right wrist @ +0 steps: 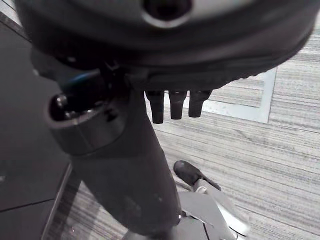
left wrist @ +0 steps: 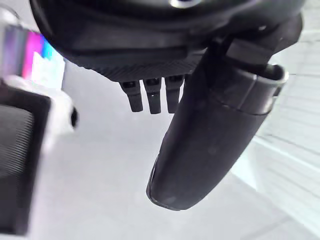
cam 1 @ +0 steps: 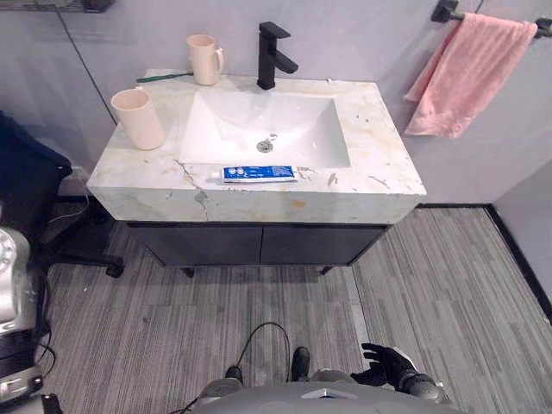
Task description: Organize the bathroom.
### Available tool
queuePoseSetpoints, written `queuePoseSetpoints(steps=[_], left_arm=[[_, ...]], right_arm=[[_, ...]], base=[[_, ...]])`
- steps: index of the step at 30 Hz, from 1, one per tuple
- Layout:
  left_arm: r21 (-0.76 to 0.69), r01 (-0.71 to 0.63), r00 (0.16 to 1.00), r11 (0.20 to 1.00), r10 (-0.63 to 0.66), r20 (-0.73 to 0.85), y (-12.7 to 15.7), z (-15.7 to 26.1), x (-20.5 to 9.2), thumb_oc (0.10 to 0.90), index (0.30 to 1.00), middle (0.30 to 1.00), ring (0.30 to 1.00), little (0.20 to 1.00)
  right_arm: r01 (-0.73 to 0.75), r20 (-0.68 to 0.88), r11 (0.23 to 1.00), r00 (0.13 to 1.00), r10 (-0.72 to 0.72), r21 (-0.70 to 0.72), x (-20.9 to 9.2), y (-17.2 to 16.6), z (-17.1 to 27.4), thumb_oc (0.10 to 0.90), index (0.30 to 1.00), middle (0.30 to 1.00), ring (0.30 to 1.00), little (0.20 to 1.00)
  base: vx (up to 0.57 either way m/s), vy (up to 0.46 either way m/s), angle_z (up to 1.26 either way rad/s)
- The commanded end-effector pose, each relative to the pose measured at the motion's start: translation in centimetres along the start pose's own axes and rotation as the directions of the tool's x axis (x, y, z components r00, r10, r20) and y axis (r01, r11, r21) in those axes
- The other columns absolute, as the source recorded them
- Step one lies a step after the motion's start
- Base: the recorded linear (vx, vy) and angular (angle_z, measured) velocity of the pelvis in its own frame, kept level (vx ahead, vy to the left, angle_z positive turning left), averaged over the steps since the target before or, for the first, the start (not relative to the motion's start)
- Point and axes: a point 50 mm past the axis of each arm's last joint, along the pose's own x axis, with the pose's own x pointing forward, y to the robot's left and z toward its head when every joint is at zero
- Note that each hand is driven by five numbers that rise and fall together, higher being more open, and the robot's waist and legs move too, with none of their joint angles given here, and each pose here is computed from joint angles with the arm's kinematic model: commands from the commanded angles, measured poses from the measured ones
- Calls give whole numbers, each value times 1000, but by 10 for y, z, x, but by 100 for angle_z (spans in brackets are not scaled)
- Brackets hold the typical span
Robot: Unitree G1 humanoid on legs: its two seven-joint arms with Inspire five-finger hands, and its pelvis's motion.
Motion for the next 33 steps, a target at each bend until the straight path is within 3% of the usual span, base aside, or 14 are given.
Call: queuePoseSetpoints(steps=[1,4,5,7,11,19,25,33], left_arm=[[-90,467,882,880,-455,126,-45,35,16,800,900,900,900,900],[-110,693,721,713,-681,130,-74,52,14,800,900,900,900,900],[-97,774,633,626,-764,122,-86,57,12,800,900,900,900,900],[-99,815,580,572,-804,131,-96,64,13,800,900,900,900,900],[-90,925,375,369,-925,61,-128,69,17,800,900,900,900,900],[-53,992,105,111,-988,-115,-163,45,22,800,900,900,900,900],[-30,1000,-20,-11,-945,-327,-168,6,21,800,900,900,900,900],[-77,995,-88,-58,-872,-482,-172,-26,11,800,900,900,900,900]], right_arm=[[-4,25,1000,1000,4,2,4,-11,15,800,900,900,900,900],[-16,5,1000,1000,16,-12,6,-14,15,800,900,900,900,900],[-20,-3,1000,1000,20,-18,6,-15,16,800,900,900,900,900],[-23,-8,1000,1000,23,-18,7,-17,17,800,900,900,900,900],[-53,-42,996,998,51,-65,7,-20,15,800,900,900,900,900],[-80,-65,990,995,73,-113,10,-23,23,800,900,900,900,900],[-40,-80,992,996,31,-122,11,-31,28,800,900,900,900,900],[8,-99,996,995,-17,-86,12,-45,35,800,900,900,900,900]], base=[[-22,13,4],[-16,8,0],[-50,26,0],[-51,28,-4],[-53,34,-6],[-60,19,-9],[-59,13,1],[-59,-3,1]])
